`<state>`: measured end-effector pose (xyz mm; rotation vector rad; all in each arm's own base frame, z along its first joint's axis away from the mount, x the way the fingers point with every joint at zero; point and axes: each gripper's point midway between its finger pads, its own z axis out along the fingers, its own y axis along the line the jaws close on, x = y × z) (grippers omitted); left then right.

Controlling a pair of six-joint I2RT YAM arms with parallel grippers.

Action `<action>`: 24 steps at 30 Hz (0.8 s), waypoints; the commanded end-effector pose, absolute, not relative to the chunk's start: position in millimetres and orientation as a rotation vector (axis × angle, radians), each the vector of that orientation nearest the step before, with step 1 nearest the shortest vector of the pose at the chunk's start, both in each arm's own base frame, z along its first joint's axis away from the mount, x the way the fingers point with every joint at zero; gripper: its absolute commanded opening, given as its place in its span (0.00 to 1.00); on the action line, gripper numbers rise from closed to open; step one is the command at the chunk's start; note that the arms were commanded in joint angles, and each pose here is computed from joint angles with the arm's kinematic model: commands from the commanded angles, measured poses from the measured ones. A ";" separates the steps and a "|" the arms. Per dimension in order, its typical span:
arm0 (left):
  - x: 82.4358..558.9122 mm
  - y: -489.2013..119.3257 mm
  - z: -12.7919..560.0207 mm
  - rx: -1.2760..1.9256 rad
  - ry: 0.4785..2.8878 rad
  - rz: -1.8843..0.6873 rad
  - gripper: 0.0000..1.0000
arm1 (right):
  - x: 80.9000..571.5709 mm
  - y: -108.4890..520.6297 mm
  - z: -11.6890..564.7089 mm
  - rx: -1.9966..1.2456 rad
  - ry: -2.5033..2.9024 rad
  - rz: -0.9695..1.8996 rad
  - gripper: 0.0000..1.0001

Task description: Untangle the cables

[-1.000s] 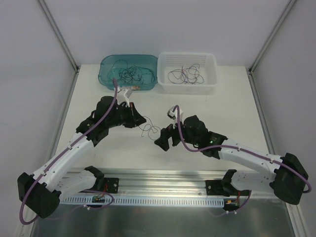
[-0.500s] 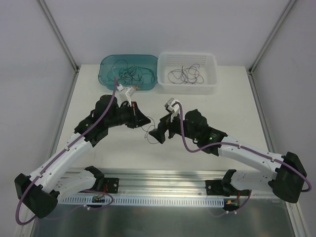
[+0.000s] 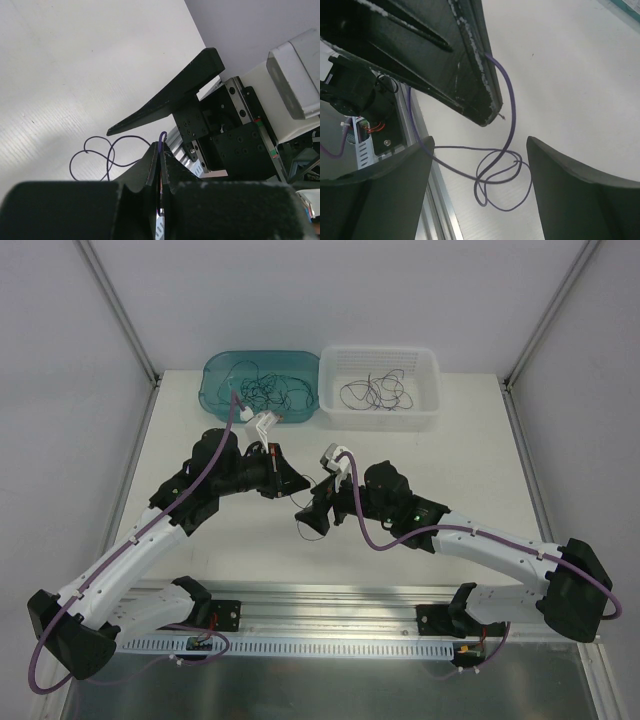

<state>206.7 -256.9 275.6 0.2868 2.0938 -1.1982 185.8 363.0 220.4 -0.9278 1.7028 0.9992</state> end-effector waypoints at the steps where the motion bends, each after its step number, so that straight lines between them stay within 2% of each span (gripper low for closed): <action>1: 202.6 -262.1 297.2 0.298 2.047 -1.246 0.00 | 180.2 375.3 262.5 -0.941 1.552 1.070 0.78; 4: 203.1 -262.9 296.3 0.296 2.051 -1.249 0.00 | 181.0 375.9 261.1 -0.936 1.557 1.070 0.69; 8: 202.9 -263.4 299.8 0.298 2.044 -1.252 0.00 | 181.1 377.3 260.5 -0.934 1.555 1.079 0.49; 9: 203.0 -263.2 300.5 0.296 2.043 -1.254 0.00 | 180.9 378.0 259.7 -0.935 1.555 1.083 0.37; 10: 203.0 -263.6 300.2 0.294 2.046 -1.257 0.00 | 180.5 378.6 262.8 -0.931 1.544 1.090 0.30; 14: 201.6 -265.8 300.0 0.292 2.056 -1.275 0.00 | 179.8 380.7 264.5 -0.926 1.540 1.107 0.17; 17: 205.7 -262.3 298.2 0.268 2.053 -1.244 0.01 | 180.8 379.3 258.9 -0.927 1.557 1.092 0.01; 18: 207.8 -260.2 294.9 0.256 2.055 -1.224 0.15 | 181.0 377.5 258.4 -0.925 1.560 1.086 0.01; 21: 216.5 -251.1 292.8 0.211 2.036 -1.145 0.41 | 182.6 369.0 243.0 -0.928 1.614 1.037 0.01; 22: 219.2 -247.1 293.6 0.205 2.024 -1.115 0.53 | 181.4 362.9 236.0 -0.934 1.646 1.016 0.01; 24: 229.3 -237.5 294.0 0.157 2.011 -1.033 0.66 | 184.6 352.3 221.6 -0.925 1.697 0.967 0.01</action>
